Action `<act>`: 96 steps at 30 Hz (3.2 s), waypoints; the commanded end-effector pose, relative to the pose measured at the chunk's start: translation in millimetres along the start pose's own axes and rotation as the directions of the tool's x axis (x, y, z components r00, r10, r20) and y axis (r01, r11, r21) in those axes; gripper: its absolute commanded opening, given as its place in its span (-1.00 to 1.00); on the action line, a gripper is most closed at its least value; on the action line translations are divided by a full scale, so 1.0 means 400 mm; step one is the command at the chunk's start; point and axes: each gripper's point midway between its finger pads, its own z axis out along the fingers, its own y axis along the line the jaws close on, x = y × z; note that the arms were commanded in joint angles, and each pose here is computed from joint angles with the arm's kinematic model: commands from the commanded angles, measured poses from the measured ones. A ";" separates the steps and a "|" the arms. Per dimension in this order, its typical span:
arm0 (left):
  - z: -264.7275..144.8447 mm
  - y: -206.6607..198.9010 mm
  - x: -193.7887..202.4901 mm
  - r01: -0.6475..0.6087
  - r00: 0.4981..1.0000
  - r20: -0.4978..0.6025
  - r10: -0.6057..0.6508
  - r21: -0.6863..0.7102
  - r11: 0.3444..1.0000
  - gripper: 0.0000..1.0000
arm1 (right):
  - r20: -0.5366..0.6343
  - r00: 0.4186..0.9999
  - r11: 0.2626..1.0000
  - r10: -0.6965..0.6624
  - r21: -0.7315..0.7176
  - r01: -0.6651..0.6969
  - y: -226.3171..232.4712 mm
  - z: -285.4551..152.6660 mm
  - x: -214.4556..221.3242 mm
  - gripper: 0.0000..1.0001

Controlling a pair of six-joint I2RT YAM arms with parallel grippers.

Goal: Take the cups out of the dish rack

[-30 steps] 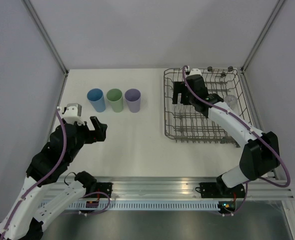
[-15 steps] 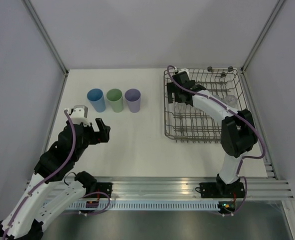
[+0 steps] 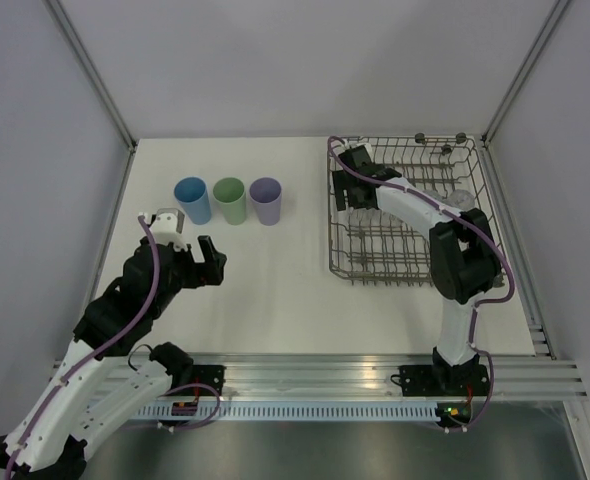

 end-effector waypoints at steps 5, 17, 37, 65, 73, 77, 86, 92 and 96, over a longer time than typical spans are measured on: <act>0.016 -0.030 -0.010 -0.037 0.999 0.002 0.037 0.055 0.998 0.99 | 0.008 1.000 1.000 0.022 -0.020 -0.022 -0.004 0.009 -0.028 0.54; 0.018 -0.034 -0.007 -0.043 0.999 -0.004 0.043 0.064 0.997 0.99 | 0.072 0.996 0.997 0.059 -0.048 -0.055 -0.020 -0.076 -0.085 0.16; -0.045 -0.189 -0.070 0.032 0.998 0.038 -0.051 0.391 0.920 0.99 | 0.358 0.882 0.736 0.306 -0.677 0.019 0.092 -0.610 -0.213 0.11; -0.239 -0.557 -0.310 0.156 0.905 -0.068 -0.420 0.971 0.180 0.36 | 0.286 0.808 0.030 0.516 -0.948 0.317 0.188 -1.100 -0.093 0.10; -0.240 -0.590 -0.307 0.144 0.914 -0.068 -0.401 0.976 0.162 -0.40 | 0.297 0.814 0.046 0.499 -0.947 0.318 0.205 -1.080 -0.088 0.10; -0.209 -0.590 -0.299 0.169 0.917 -0.072 -0.392 0.961 0.219 -0.95 | 0.314 0.808 0.069 0.498 -0.944 0.324 0.202 -1.075 -0.087 0.09; -0.146 -0.553 -0.277 0.165 0.937 -0.012 -0.348 0.895 0.414 -0.95 | 0.389 0.794 0.213 0.467 -0.921 0.326 0.191 -1.016 -0.085 0.96; -0.044 -0.447 -0.270 0.152 0.959 0.078 -0.273 0.671 0.726 -0.95 | 0.467 0.800 0.540 0.376 -0.812 0.220 0.116 -0.895 -0.091 0.95; 0.009 -0.343 -0.229 0.137 0.984 0.044 -0.172 0.429 0.893 -0.95 | 0.510 0.803 0.673 0.309 -0.714 0.194 0.055 -0.852 -0.061 0.96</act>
